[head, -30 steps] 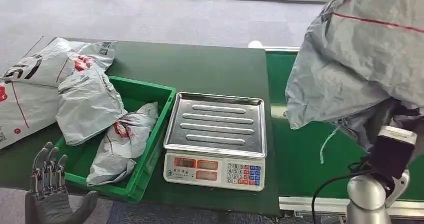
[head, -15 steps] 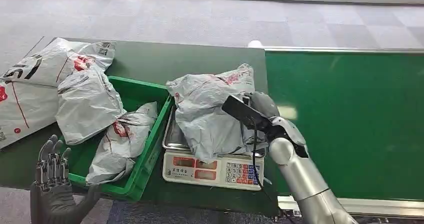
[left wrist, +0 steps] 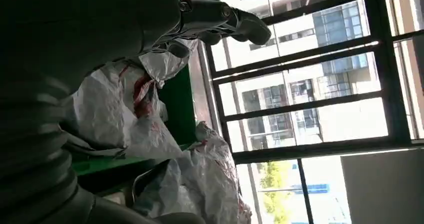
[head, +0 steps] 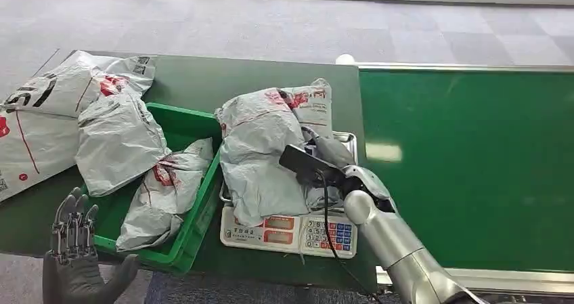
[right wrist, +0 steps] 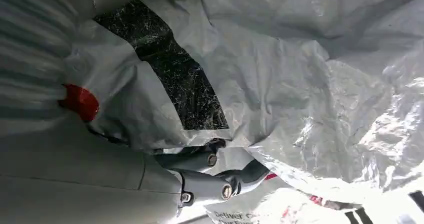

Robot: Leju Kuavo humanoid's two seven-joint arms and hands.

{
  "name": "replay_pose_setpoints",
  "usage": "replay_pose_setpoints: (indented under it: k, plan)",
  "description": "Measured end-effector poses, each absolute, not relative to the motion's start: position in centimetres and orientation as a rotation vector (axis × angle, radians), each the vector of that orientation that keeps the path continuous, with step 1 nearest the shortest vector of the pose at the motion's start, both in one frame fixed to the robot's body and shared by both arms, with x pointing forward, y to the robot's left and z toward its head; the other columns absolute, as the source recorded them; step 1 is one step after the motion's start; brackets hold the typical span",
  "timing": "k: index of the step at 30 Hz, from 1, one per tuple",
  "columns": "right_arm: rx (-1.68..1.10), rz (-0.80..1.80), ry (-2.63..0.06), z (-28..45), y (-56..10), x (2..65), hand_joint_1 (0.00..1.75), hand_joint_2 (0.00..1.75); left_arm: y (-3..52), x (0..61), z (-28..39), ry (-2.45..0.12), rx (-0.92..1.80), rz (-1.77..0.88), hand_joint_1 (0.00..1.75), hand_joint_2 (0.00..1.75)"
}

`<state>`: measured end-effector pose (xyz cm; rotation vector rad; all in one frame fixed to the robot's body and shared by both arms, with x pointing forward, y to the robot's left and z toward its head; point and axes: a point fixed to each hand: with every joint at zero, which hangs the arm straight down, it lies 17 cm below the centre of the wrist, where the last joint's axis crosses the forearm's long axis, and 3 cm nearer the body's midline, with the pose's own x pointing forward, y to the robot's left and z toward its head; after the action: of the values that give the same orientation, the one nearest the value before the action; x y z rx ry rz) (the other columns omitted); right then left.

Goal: Moved the parcel from conveyor to table for the left to box.

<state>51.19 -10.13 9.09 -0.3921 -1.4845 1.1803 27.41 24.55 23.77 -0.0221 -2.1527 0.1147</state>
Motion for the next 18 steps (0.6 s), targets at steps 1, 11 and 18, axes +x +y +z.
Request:
replay_pose_setpoints:
  k: [1, 11, 18]
  plan:
    - [-0.38, 1.178, -1.516, 9.4, -9.8, 50.9, 0.0, 1.75, 24.5, 27.4, 23.8, -2.155, -0.018, 0.108, 0.0, 1.75]
    - [-0.456, 0.806, -1.975, 21.0, -11.8, 47.4, 0.0, 1.75, 20.8, 29.4, 25.8, -2.191, 0.178, -0.183, 0.0, 1.75]
    - [-0.499, 0.662, -2.077, 24.9, -14.4, 45.3, 0.0, 1.75, 19.2, 30.1, 27.6, -2.245, 0.186, -0.25, 0.0, 1.75]
